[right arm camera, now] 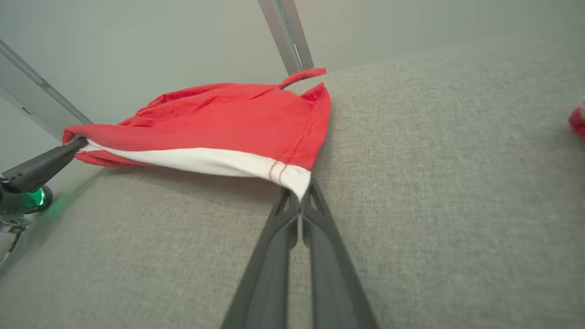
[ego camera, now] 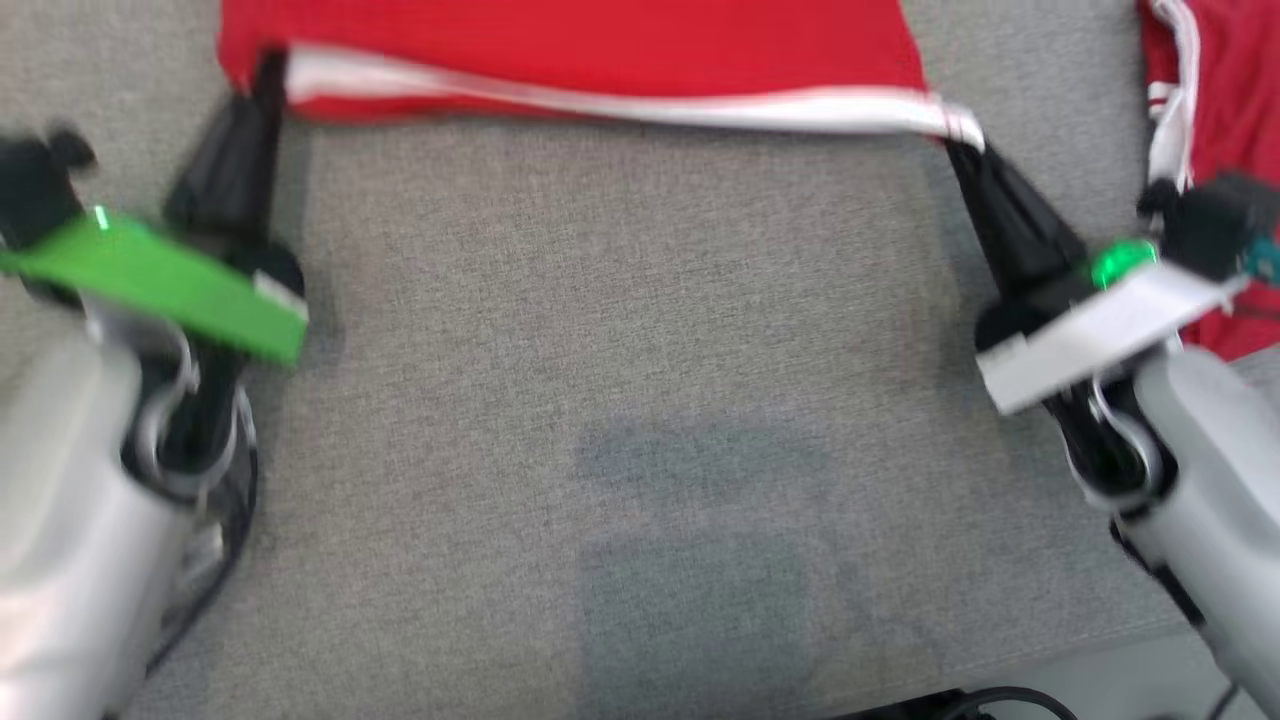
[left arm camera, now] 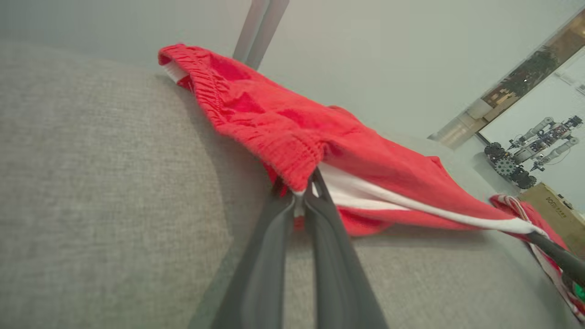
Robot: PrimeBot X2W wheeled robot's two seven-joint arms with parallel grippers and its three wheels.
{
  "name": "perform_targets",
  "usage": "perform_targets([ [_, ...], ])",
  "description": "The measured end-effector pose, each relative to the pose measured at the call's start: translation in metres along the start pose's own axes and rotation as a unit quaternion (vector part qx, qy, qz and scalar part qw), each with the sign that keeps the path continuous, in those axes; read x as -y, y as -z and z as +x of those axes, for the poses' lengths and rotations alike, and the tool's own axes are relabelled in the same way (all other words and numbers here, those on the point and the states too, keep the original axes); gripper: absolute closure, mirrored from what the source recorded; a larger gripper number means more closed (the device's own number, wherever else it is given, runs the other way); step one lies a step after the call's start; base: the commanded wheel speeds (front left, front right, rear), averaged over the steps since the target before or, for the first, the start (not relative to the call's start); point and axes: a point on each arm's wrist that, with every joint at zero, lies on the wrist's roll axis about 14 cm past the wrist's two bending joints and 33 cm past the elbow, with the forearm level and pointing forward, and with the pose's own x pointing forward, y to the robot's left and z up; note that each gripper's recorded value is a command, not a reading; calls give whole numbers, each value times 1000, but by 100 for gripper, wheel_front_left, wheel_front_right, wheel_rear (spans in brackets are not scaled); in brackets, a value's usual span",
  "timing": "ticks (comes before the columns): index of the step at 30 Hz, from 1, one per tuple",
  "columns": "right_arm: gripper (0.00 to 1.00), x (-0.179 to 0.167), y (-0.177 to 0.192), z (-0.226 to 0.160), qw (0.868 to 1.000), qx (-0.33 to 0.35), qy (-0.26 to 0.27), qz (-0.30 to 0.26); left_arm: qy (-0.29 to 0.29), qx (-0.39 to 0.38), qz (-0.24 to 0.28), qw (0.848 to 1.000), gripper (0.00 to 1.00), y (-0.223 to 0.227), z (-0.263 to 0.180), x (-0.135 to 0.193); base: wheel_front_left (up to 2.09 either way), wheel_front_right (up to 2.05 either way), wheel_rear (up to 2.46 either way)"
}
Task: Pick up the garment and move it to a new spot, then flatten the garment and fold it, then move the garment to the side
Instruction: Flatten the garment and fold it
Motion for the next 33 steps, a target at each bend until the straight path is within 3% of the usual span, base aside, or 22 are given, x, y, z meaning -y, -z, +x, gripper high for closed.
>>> perform_targets([
  [3, 100, -2, -2, -37, 1000, -1, 13, 8, -7, -48, -4, 999, 100, 27, -47, 8, 0, 0, 0],
  [9, 100, -15, 6, -114, 999, -22, 28, 1, -81, -124, -46, 988, 100, 75, -156, 39, 0, 0, 0],
  [14, 100, -24, 17, -185, 997, -35, 63, 31, -136, -138, -135, 972, 100, 91, -224, 81, 0, 0, 0],
  [17, 100, -32, 10, -207, 996, -25, 68, 44, -137, -129, -182, 965, 100, 87, -243, 107, 0, 0, 0],
  [21, 100, -41, -28, -191, 999, 18, 37, 29, -119, -79, -227, 963, 100, 60, -243, 129, 0, 0, 0],
  [26, 100, -65, -64, -127, 998, 39, -39, 18, -105, -32, -228, 967, 100, 22, -216, 120, 0, 0, 0],
  [33, 100, -77, -67, -24, 996, 11, -92, 4, -112, -38, -221, 968, 100, 9, -150, 93, 0, 0, 0],
])
